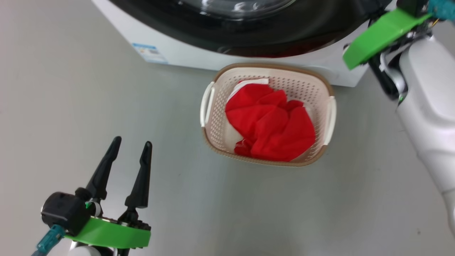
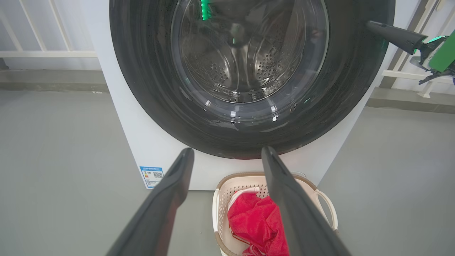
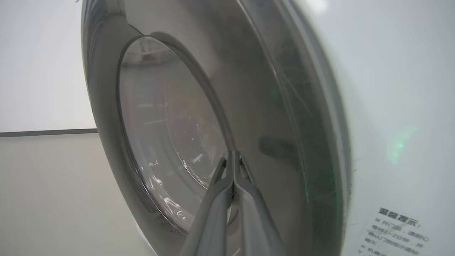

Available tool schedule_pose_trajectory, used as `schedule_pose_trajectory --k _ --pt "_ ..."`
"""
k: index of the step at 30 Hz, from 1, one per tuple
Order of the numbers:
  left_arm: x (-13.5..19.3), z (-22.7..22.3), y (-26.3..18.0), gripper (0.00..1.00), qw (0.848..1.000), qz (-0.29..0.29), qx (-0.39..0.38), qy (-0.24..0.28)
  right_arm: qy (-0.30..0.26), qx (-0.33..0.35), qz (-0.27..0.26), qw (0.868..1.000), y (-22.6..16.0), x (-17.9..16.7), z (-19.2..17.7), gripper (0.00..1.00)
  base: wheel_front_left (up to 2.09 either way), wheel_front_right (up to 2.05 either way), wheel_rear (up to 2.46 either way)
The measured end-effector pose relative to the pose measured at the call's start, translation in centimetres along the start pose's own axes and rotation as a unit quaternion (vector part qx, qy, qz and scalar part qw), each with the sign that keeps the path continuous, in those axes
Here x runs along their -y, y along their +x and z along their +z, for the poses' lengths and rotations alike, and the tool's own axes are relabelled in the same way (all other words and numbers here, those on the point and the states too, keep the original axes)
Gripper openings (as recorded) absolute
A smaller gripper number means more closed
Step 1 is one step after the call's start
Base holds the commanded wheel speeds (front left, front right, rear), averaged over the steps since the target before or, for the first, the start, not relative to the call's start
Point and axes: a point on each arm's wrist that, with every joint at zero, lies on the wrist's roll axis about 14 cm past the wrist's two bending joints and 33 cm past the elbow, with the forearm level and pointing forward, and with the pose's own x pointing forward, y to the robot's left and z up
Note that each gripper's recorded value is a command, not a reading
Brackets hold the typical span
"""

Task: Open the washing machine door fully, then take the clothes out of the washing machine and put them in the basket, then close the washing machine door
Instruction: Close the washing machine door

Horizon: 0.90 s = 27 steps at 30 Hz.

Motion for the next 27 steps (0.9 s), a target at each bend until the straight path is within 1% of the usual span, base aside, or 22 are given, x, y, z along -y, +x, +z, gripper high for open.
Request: schedule_pose_trajectory --k 1,6,8,13,14,19,23,27 --pt "0.1 -0.1 0.1 1.0 1.0 -0.002 0.0 -0.002 -0.002 0.002 0.0 1.0 -0.5 0.0 0.2 1.0 0.0 0.0 0.0" --pt "0.4 0.3 0.6 1.0 1.0 -0.005 0.009 -0.014 -0.01 0.001 -0.004 1.0 -3.5 -0.6 0.4 1.0 0.0 0.0 0.0" --pt "0.5 0.5 0.7 1.0 1.0 -0.004 0.015 -0.026 -0.016 0.002 -0.008 1.0 -4.7 -0.7 0.8 1.0 0.0 0.0 0.0" --pt "1.9 1.3 1.2 1.0 0.998 -0.023 0.03 -0.041 -0.024 0.008 -0.038 0.999 -8.5 0.1 1.8 1.0 0.0 0.0 0.0" --pt "1.9 1.3 1.2 1.0 0.998 -0.023 0.03 -0.041 -0.024 0.008 -0.038 0.999 -8.5 0.1 1.8 1.0 0.0 0.0 0.0" --pt "3.2 2.1 1.5 1.0 0.997 -0.04 0.044 -0.053 -0.028 0.008 -0.067 0.997 -12.6 0.3 2.5 1.0 0.0 0.0 0.0" --pt "4.1 1.9 0.7 1.0 0.996 -0.051 0.041 -0.064 -0.03 -0.003 -0.091 0.995 -16.0 0.4 2.5 1.0 0.0 0.0 0.0" --pt "5.0 2.4 0.1 1.0 0.994 -0.065 0.047 -0.069 -0.036 0.0 -0.119 0.992 -19.2 0.7 3.3 1.0 0.0 0.0 0.0"
